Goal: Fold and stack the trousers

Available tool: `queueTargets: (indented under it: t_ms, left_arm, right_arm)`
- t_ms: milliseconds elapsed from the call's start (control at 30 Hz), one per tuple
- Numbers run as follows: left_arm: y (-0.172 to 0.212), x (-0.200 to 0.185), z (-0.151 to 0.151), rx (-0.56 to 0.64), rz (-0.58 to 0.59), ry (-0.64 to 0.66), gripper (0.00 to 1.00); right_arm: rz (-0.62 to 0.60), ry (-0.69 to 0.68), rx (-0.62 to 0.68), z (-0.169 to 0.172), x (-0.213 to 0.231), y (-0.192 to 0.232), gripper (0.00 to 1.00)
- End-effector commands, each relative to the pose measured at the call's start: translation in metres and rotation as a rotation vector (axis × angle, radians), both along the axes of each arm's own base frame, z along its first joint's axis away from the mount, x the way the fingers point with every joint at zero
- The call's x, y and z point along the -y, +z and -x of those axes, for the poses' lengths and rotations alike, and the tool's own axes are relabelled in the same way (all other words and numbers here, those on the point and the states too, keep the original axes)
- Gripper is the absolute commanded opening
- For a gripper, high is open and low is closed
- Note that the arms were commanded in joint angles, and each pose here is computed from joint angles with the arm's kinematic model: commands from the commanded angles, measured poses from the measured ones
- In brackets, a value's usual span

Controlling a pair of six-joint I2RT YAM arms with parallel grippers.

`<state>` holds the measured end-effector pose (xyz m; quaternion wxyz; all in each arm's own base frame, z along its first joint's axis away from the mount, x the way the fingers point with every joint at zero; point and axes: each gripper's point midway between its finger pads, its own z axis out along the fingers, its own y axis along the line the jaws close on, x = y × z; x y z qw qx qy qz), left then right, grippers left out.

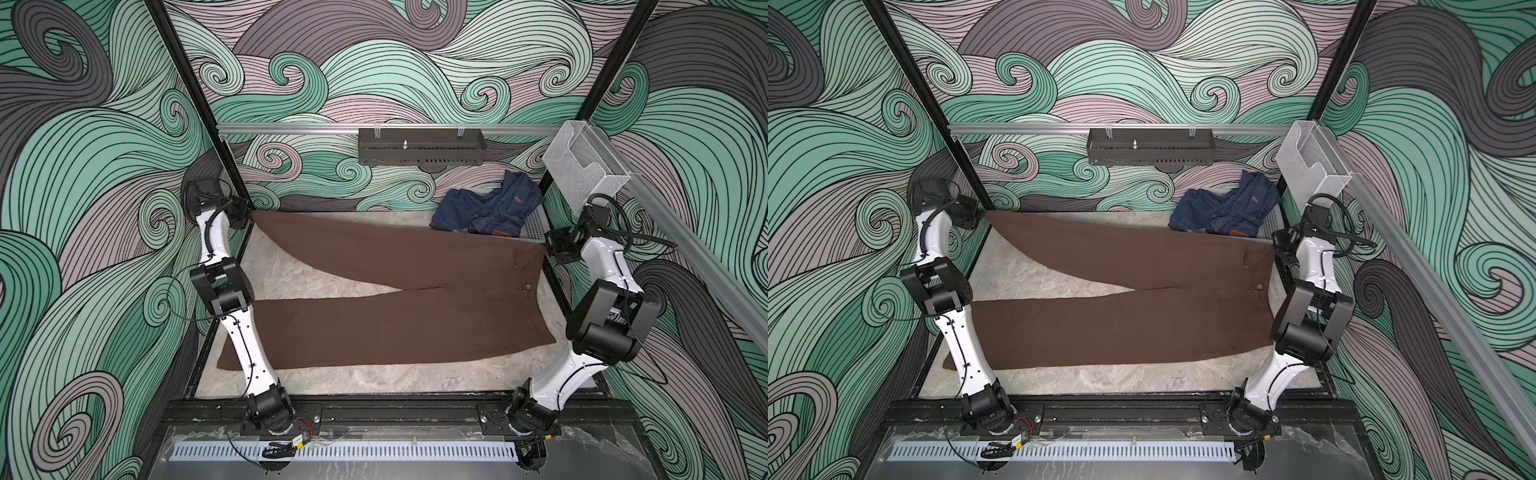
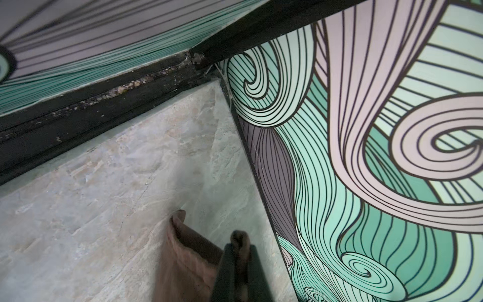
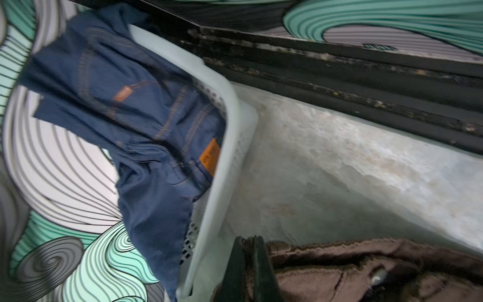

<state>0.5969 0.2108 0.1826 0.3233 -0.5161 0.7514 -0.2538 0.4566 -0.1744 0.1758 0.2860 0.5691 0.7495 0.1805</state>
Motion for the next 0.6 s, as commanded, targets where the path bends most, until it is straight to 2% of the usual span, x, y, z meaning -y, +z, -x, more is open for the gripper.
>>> queueTargets:
  t_ms: [0,133,267,567]
  left_arm:
    - [0.024,-0.013,-0.007,0.093,-0.014,0.014,0.00]
    - [0.023,-0.003,0.001,0.090,0.037,-0.034,0.00]
    - [0.017,-0.001,0.031,0.063,0.103,-0.038,0.00]
    - [0.011,-0.004,0.140,0.186,0.148,0.048,0.00]
  right_arm:
    - [0.048,-0.024,0.052,-0.005,0.022,0.016,0.00]
    - [0.050,0.010,0.044,-0.002,0.019,0.009,0.00]
    - [0.065,0.060,0.063,0.007,0.014,0.007,0.00]
    - [0.087,0.051,0.003,0.050,0.020,-0.013,0.00]
